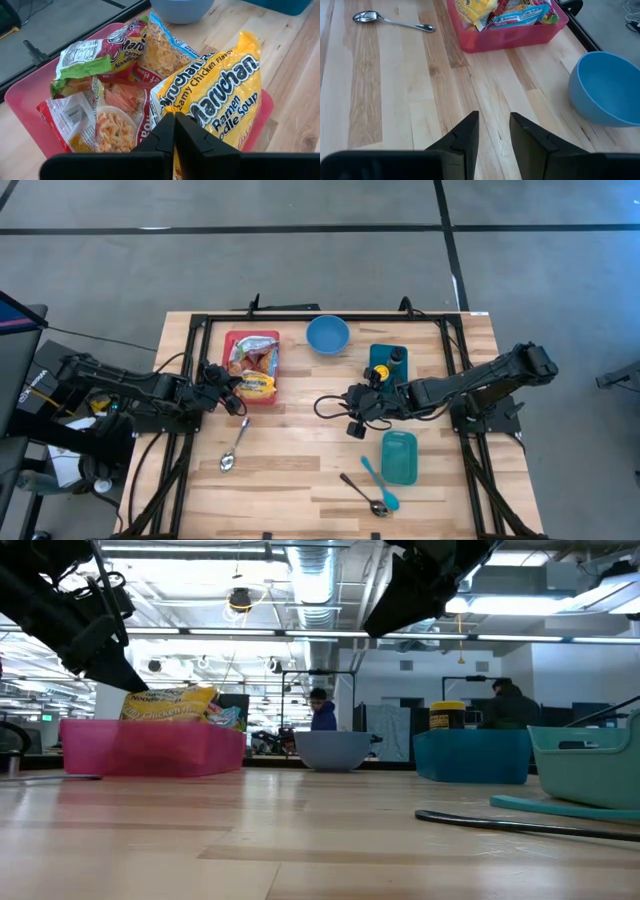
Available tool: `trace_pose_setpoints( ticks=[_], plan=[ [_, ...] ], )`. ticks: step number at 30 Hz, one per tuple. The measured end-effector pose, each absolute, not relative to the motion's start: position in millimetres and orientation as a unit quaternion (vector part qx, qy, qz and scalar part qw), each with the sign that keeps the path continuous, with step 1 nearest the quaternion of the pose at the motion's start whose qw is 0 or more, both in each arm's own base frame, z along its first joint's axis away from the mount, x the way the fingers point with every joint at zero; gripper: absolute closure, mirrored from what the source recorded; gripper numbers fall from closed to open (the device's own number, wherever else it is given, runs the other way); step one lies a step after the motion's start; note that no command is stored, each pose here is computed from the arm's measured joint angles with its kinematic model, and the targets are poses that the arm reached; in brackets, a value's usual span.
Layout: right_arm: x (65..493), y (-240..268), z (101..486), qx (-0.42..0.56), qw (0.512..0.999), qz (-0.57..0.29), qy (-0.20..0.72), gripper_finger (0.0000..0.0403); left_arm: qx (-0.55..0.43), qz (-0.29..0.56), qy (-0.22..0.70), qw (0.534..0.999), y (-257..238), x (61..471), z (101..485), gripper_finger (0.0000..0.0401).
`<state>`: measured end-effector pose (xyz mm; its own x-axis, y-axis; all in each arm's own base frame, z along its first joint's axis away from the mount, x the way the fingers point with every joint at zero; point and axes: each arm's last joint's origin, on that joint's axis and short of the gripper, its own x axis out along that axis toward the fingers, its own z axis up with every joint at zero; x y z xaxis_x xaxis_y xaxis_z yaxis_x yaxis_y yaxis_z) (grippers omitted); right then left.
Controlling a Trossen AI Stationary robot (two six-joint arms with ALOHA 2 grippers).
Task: Pick & Place Food Item
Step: Put the yellow noodle pack into the red bin
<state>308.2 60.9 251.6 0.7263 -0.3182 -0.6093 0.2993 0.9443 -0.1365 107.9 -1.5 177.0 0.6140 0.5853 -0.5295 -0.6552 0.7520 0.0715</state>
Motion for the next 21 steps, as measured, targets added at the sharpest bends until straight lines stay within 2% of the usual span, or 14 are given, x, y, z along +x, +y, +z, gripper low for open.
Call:
trace_pose_setpoints(
  ticks=[10, 21],
  plan=[
    [308.2, 60.9, 251.5, -0.014, 0.929, -0.166, 0.331, 0.03, -0.079, 0.322, 0.28, 0.901, -2.9, 108.8, 176.6, 0.0359],
    [308.1, 60.9, 251.5, -0.014, 0.929, -0.166, 0.331, 0.03, -0.09, 0.316, 0.267, 0.906, -3.7, 111.3, 178.8, 0.0242]
  ],
)
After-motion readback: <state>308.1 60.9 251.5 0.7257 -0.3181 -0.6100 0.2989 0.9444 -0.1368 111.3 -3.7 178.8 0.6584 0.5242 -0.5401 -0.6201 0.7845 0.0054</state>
